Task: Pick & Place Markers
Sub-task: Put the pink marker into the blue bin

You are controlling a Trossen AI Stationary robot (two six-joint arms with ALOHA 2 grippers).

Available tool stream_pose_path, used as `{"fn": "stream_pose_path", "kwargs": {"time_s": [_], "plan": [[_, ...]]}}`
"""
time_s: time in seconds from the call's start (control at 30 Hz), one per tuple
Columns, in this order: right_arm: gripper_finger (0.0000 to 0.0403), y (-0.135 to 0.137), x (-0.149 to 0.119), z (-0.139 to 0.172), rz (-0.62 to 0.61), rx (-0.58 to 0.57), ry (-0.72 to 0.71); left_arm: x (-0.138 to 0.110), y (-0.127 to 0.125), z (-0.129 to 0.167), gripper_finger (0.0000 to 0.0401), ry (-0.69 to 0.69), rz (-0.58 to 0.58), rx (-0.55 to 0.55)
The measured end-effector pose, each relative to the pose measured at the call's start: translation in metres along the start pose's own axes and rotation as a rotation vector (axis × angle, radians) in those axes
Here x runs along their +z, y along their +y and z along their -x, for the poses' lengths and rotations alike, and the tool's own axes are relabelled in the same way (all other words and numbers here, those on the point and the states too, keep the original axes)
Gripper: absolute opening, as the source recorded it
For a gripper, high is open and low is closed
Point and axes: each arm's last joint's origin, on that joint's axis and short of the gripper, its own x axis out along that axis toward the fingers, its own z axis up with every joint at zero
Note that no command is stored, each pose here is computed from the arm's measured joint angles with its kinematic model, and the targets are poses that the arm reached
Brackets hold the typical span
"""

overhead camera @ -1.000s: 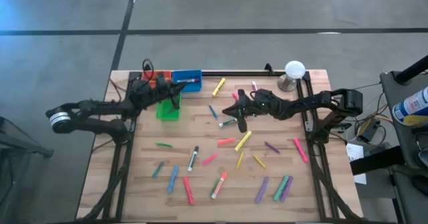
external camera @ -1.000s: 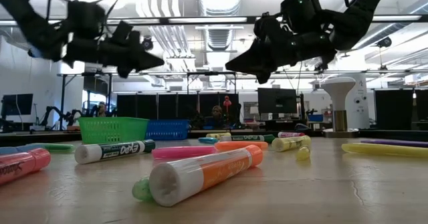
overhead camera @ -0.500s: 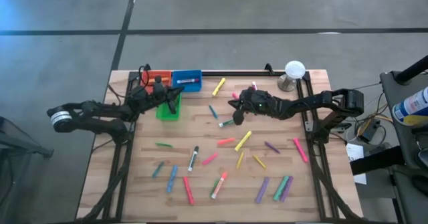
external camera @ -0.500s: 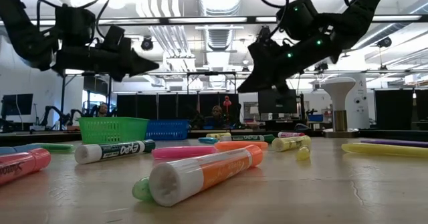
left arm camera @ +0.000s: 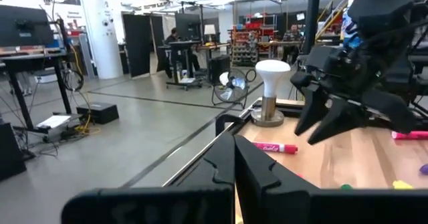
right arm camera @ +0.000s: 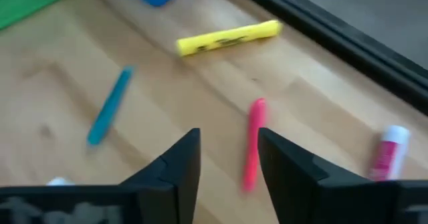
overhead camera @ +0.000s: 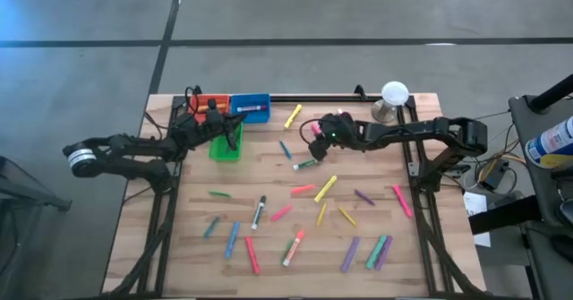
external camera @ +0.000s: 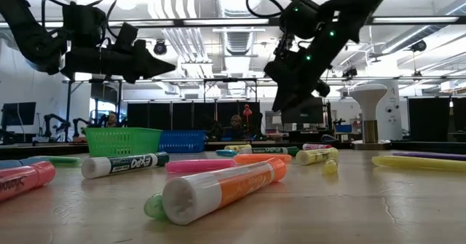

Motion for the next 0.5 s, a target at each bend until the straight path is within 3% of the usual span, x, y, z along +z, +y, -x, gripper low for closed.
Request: {"fn": "stream_pose_path", "kwargs": {"time_s": [0.23,0.5], "plan": [[0.0166,-0.028,0.020,-0.006,-0.141,-0.053,0.002,0.004,0.002,-0.003,0.0000,-0.014,0.028,0.008],[0.0167,-0.060,0.018,-0.015,-0.191,-0.110,0.095,0.000,0.002,-0.002,0.0000,0.023,0.013,0.007]]}}
